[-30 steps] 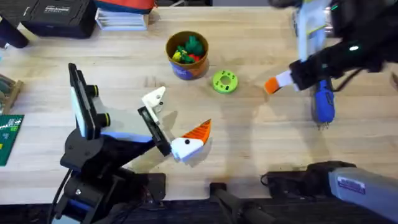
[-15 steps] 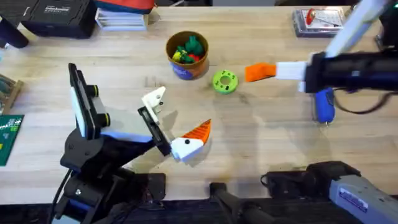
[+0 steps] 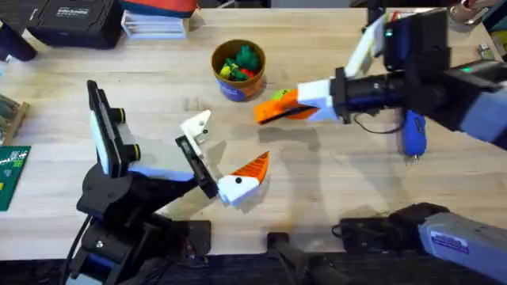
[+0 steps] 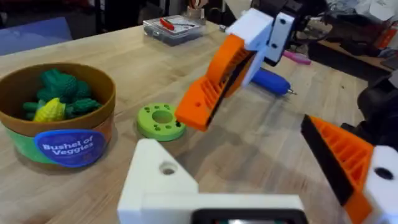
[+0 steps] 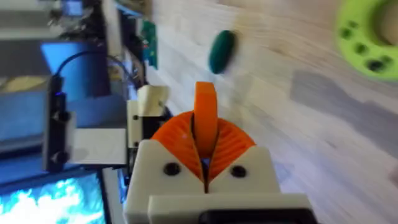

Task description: Pick up the gripper from the table and insert it into the empty holder that is missing its gripper. Then pick up a screw, insert it into the mounting hole, and use the screwdriver to tighten it. Finally, clean up the table by picking up the vegetable and placing it into the bucket.

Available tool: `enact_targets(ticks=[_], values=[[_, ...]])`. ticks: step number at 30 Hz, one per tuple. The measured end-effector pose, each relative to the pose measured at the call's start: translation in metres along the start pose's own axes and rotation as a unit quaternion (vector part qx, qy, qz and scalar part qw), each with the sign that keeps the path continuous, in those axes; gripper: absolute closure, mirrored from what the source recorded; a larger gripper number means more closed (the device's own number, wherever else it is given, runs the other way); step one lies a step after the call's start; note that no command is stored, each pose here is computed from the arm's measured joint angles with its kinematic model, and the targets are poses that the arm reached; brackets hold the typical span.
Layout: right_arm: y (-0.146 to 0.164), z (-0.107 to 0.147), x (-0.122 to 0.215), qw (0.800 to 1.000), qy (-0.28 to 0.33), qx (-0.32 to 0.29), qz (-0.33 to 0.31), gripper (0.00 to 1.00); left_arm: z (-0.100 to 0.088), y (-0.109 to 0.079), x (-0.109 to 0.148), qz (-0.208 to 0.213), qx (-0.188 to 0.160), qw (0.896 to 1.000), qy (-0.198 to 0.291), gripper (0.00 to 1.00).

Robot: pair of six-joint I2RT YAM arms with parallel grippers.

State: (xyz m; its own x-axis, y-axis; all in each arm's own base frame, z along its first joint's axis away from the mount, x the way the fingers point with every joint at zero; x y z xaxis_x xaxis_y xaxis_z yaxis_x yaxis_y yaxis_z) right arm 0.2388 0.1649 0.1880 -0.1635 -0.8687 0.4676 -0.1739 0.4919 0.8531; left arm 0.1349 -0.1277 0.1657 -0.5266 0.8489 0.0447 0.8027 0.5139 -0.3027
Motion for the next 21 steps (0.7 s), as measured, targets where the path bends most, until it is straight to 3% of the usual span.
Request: enact_targets(ticks=[2, 3, 8, 13, 21], values=[[0.009, -0.005, -0.01, 0.999, 0.006, 0.012, -0.03, 0.993, 0.0, 0.0, 0.0, 0.0, 0.0, 1.0, 0.0, 0.015], [0.021, -0.009, -0.026, 0.996, 0.028, 0.027, -0.082, 0.993, 0.0, 0.0, 0.0, 0.0, 0.0, 1.0, 0.0, 0.015], [0.025, -0.004, -0.053, 0.986, 0.089, 0.001, -0.141, 0.993, 0.0, 0.0, 0.0, 0.0, 0.0, 1.0, 0.0, 0.015], [0.027, 0.002, -0.066, 0.978, 0.127, -0.026, -0.163, 0.993, 0.0, 0.0, 0.0, 0.0, 0.0, 1.0, 0.0, 0.015], [0.033, 0.002, -0.068, 0.976, 0.131, -0.032, -0.172, 0.993, 0.0, 0.002, 0.0, -0.006, 0.0, 1.0, -0.002, 0.015]])
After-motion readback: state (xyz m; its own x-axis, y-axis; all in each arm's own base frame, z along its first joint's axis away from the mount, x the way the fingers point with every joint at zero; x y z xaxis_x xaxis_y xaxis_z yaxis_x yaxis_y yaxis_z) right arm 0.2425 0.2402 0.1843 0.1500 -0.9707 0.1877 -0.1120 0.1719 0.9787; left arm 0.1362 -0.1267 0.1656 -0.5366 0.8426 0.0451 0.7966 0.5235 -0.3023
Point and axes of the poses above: each hand's point on the last joint's axis, 136 mm out from that joint toward the fingers, its own x axis back along the fingers, its own y axis along the line the jaws close on, z = x × y, the point moved 5 cm from there along x, back along the fingers, and after that the axes turned 6 degrees about x, right-handed, at the moved point
